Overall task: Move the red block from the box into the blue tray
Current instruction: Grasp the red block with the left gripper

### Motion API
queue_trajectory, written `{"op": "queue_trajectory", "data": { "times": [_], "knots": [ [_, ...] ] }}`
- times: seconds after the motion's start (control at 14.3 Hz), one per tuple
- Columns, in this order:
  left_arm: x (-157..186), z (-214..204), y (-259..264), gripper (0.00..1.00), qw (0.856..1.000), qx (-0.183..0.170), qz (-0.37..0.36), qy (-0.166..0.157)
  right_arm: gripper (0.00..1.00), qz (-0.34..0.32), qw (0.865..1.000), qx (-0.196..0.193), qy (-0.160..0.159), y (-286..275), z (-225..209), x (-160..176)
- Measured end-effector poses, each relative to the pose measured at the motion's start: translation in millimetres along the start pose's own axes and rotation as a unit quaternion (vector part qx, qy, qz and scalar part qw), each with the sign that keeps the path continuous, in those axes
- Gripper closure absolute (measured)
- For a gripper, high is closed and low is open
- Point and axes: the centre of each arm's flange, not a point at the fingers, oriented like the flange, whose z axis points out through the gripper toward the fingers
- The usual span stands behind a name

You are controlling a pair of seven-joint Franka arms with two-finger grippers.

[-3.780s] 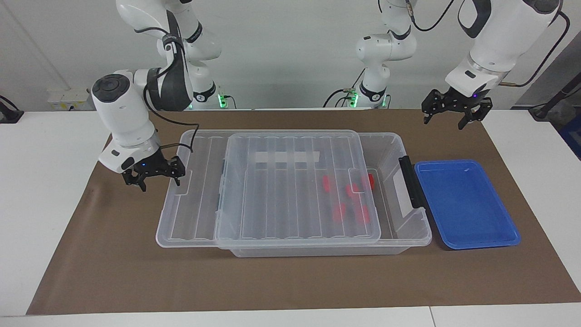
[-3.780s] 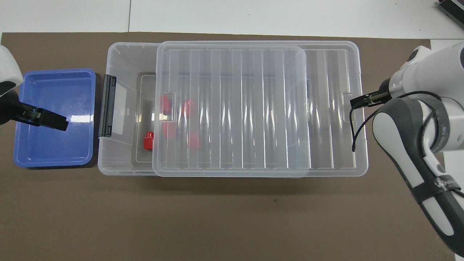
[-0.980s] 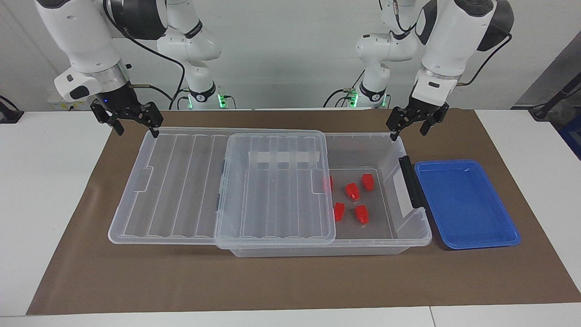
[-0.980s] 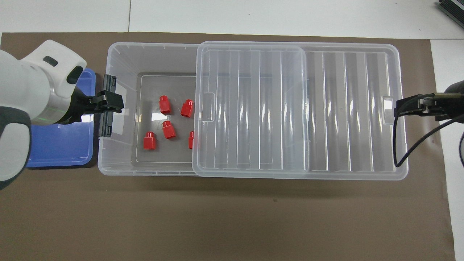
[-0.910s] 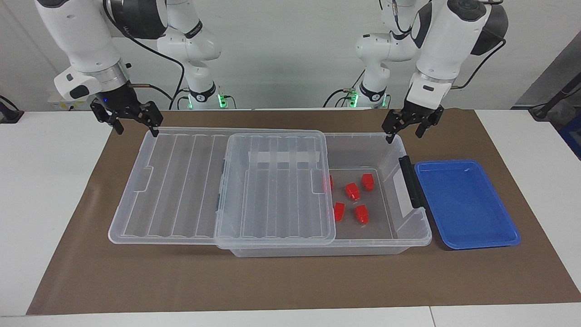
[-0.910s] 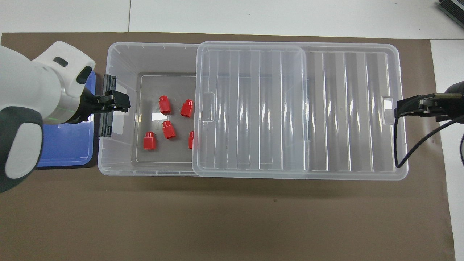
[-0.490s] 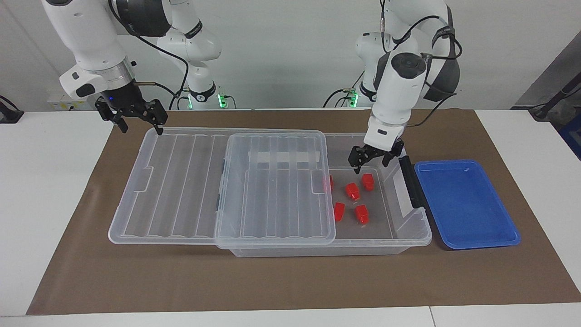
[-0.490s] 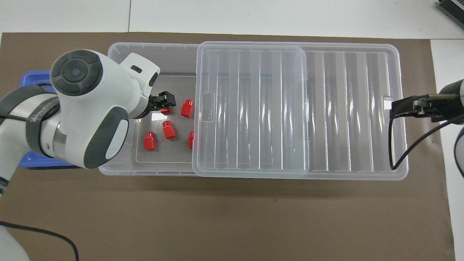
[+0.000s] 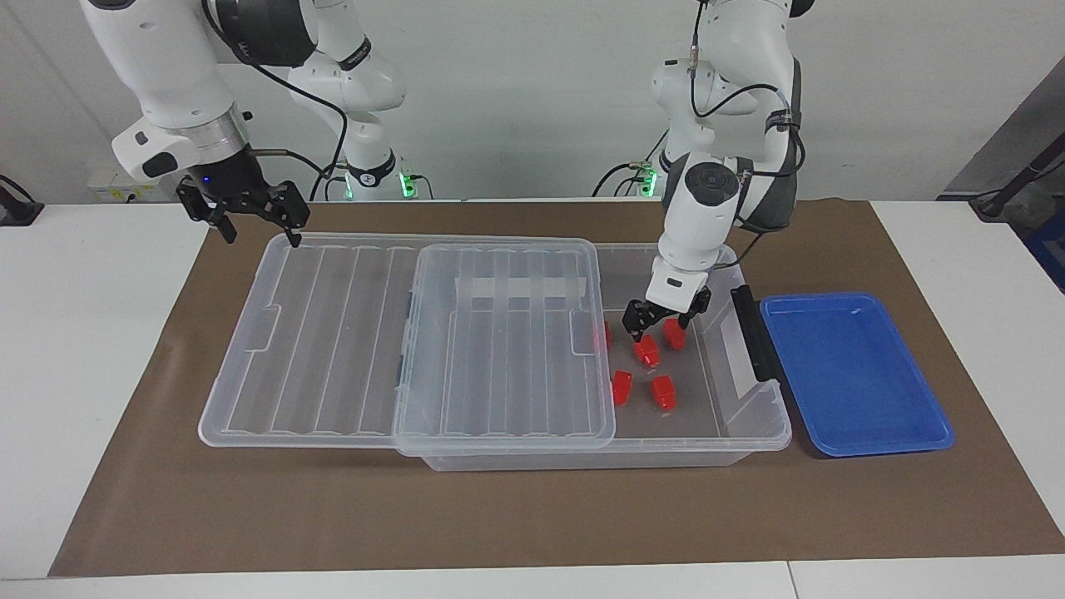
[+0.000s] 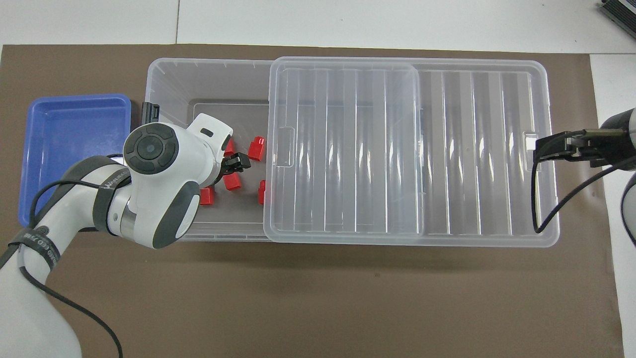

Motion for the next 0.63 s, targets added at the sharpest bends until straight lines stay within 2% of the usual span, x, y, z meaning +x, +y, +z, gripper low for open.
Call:
{"op": "queue_trajectory", "data": {
  "times": [0.63],
  "knots": [
    [-16.2,51.5,9.8,0.0,1.0,-0.006,-0.022,-0.006,0.0,0.001,1.0,0.0,0.0,0.1,0.3,0.0]
  ]
}}
